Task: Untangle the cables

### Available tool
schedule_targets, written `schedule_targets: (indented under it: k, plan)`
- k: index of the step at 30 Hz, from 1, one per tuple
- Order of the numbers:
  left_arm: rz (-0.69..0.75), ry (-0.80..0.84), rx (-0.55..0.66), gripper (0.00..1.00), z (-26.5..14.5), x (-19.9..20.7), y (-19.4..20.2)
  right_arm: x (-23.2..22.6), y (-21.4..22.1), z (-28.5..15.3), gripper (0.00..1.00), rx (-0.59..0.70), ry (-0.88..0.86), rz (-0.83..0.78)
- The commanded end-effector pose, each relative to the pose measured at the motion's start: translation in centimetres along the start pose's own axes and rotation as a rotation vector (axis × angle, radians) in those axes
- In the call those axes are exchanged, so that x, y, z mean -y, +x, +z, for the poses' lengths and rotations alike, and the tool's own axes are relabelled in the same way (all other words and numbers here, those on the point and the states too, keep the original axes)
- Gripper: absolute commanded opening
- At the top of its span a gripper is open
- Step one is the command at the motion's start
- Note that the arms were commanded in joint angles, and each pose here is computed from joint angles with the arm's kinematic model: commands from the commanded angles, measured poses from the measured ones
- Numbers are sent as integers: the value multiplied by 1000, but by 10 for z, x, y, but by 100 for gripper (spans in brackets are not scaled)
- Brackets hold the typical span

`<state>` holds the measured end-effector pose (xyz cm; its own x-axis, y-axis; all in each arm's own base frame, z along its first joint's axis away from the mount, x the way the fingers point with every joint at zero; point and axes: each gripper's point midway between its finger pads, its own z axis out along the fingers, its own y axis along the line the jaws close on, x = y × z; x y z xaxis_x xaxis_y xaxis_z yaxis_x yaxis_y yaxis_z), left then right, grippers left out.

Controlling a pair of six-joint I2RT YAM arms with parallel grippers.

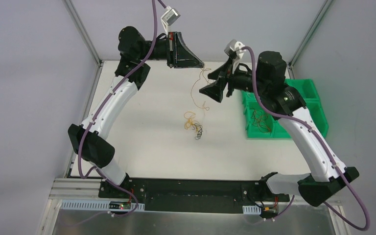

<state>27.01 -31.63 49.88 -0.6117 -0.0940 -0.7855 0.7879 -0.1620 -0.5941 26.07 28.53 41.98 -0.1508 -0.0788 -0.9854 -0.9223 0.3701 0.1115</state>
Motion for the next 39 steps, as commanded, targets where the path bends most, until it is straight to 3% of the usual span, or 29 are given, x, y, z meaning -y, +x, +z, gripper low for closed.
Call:
schedule_targets:
  k: [1,8,15,18,23,24,26,30,32,36,39]
  plan:
    - [54,32,-4,0,-1,17,0,-29,-3,-43,75,38,13,-114]
    - [38,70,-51,0,6,19,14,-20,-17,-39,89,105,85,-156]
    - [38,109,-83,0,15,27,21,3,-32,-17,87,127,136,-217]
    - [38,111,-82,0,16,28,22,5,-31,-13,68,130,134,-216]
    - [28,98,-74,0,19,23,20,11,-33,-15,8,148,178,-239]
    - [24,93,-73,0,19,21,20,10,-34,-18,0,154,183,-241]
    - [24,79,-62,2,20,17,18,6,-34,-23,0,163,181,-240]
    - [76,55,-50,75,19,10,7,8,-26,-38,0,135,213,-167]
    - [114,18,-25,96,13,1,-7,26,-23,-53,0,123,278,-93]
    - [181,-101,50,99,-9,-26,-31,61,-19,-100,0,124,425,63]
    - [197,-167,44,100,-19,-44,-26,80,-16,-139,0,141,558,182]
